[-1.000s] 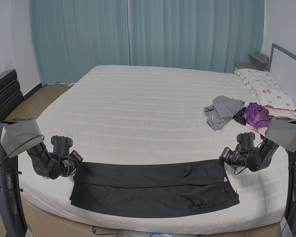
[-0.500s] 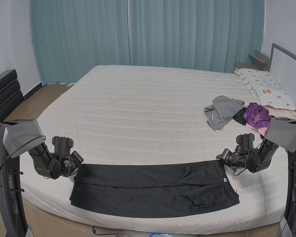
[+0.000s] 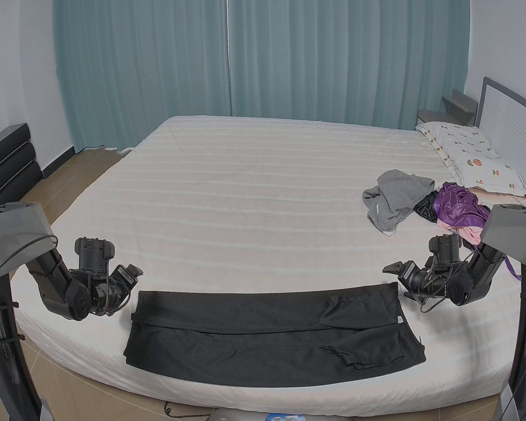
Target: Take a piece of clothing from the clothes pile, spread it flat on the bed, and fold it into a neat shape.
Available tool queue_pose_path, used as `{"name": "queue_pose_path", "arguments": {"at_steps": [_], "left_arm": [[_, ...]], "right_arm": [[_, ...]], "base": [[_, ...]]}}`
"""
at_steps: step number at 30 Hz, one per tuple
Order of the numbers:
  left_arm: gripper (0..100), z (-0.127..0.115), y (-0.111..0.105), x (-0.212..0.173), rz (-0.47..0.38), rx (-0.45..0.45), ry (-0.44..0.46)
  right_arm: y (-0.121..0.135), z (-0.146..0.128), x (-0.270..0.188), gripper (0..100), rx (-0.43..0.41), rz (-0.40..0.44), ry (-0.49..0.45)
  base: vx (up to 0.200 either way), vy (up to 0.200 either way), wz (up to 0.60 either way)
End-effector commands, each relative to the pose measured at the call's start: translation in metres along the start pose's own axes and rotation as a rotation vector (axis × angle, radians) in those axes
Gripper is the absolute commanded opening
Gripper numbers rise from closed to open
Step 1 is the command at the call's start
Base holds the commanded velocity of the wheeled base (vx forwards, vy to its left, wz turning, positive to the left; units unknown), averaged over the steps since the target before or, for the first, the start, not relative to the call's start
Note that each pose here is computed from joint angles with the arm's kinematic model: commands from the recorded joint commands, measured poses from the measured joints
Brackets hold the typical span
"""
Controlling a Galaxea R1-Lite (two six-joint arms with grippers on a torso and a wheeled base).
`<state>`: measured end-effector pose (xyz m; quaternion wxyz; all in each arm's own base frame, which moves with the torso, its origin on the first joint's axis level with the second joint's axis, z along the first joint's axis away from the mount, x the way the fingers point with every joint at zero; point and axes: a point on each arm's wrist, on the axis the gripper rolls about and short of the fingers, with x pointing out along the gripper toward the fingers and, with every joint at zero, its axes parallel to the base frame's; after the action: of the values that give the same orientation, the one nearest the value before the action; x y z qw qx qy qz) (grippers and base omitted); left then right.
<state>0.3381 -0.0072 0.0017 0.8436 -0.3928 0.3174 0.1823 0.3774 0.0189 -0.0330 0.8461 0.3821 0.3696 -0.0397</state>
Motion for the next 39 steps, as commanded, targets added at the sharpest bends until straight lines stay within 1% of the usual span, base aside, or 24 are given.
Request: {"name": "queue_pose_path", "arguments": {"at_steps": [1, 5, 10, 12, 13, 17, 23, 30, 34, 36, 39], "left_arm": [[100, -0.021, -0.025, -0.039, -0.098, -0.015, 0.038], [100, -0.044, -0.033, -0.043, -0.115, 0.019, 0.092], [100, -0.064, -0.035, -0.046, -0.113, 0.051, 0.139], [100, -0.066, -0.034, -0.045, -0.107, 0.055, 0.142], [100, -0.071, -0.030, -0.042, -0.084, 0.064, 0.149], [100, -0.076, -0.021, -0.035, -0.043, 0.072, 0.163], [100, -0.068, -0.007, -0.021, 0.010, 0.099, 0.155], [100, -0.062, 0.003, -0.017, 0.050, 0.077, 0.151], [100, -0.055, 0.004, -0.018, 0.047, 0.062, 0.134], [100, -0.049, 0.001, -0.023, 0.030, 0.050, 0.114], [100, -0.042, 0.003, -0.024, 0.035, 0.034, 0.098]], "right_arm": [[-0.002, 0.001, -0.004, 100, 0.014, 0.001, 0.002], [-0.002, 0.000, -0.004, 100, 0.014, -0.001, 0.005], [-0.002, -0.001, -0.003, 100, 0.013, -0.001, 0.007], [-0.002, -0.001, -0.003, 100, 0.011, -0.001, 0.007], [-0.002, -0.001, -0.003, 100, 0.013, -0.001, 0.007], [-0.003, -0.001, -0.003, 100, 0.012, -0.003, 0.007], [-0.003, -0.001, -0.003, 100, 0.013, -0.002, 0.009], [-0.003, -0.001, -0.003, 100, 0.012, -0.002, 0.009], [-0.003, -0.001, -0.003, 100, 0.010, -0.003, 0.007], [-0.003, -0.001, -0.003, 100, 0.010, -0.003, 0.007], [-0.003, -0.001, -0.003, 100, 0.010, -0.005, 0.009]], "base": [[0.000, 0.000, 0.00], [0.000, 0.000, 0.00], [0.000, 0.000, 0.00], [0.000, 0.000, 0.00], [0.000, 0.000, 0.00], [0.000, 0.000, 0.00], [0.000, 0.000, 0.00], [0.000, 0.000, 0.00], [0.000, 0.000, 0.00], [0.000, 0.000, 0.00], [0.000, 0.000, 0.00]]}}
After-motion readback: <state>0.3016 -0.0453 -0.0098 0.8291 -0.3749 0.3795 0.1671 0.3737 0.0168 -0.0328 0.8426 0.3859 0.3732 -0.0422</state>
